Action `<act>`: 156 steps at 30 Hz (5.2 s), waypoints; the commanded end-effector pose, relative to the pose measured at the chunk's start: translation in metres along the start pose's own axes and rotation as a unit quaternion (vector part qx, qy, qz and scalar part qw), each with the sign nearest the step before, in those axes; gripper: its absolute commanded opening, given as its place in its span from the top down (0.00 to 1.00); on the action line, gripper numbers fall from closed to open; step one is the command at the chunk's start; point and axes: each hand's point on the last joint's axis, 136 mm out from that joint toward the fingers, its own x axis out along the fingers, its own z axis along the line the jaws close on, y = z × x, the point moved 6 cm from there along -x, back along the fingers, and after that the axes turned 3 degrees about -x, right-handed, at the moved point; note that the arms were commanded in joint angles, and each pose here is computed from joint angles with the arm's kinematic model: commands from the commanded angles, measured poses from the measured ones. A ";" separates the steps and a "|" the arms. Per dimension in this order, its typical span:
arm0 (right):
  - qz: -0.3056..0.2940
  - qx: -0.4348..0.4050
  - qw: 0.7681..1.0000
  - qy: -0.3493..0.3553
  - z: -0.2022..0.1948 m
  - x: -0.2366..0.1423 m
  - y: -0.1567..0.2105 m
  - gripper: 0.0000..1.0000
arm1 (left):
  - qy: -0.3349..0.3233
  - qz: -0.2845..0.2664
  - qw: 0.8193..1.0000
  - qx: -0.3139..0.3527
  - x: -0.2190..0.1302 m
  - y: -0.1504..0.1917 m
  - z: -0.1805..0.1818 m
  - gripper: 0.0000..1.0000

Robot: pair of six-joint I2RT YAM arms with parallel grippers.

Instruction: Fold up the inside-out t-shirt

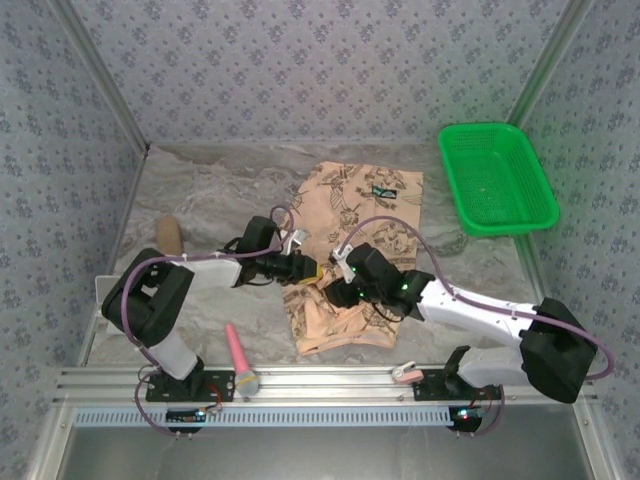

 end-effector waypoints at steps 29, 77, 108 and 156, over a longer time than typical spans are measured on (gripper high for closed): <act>0.057 -0.031 0.969 -0.240 0.016 -0.001 0.031 1.00 | -0.238 0.026 0.970 0.045 -0.002 0.015 0.055 0.82; 0.064 0.230 0.967 0.089 -0.131 -0.006 0.025 0.61 | 0.082 0.052 0.979 0.177 0.023 0.017 -0.068 1.00; -0.064 0.047 0.991 -0.106 -0.040 -0.023 -0.011 1.00 | 0.022 0.009 0.992 0.120 0.017 0.012 -0.024 0.91; -0.062 0.104 0.980 -0.157 -0.075 -0.042 -0.004 1.00 | -0.216 0.014 0.905 0.366 0.058 -0.003 -0.045 0.50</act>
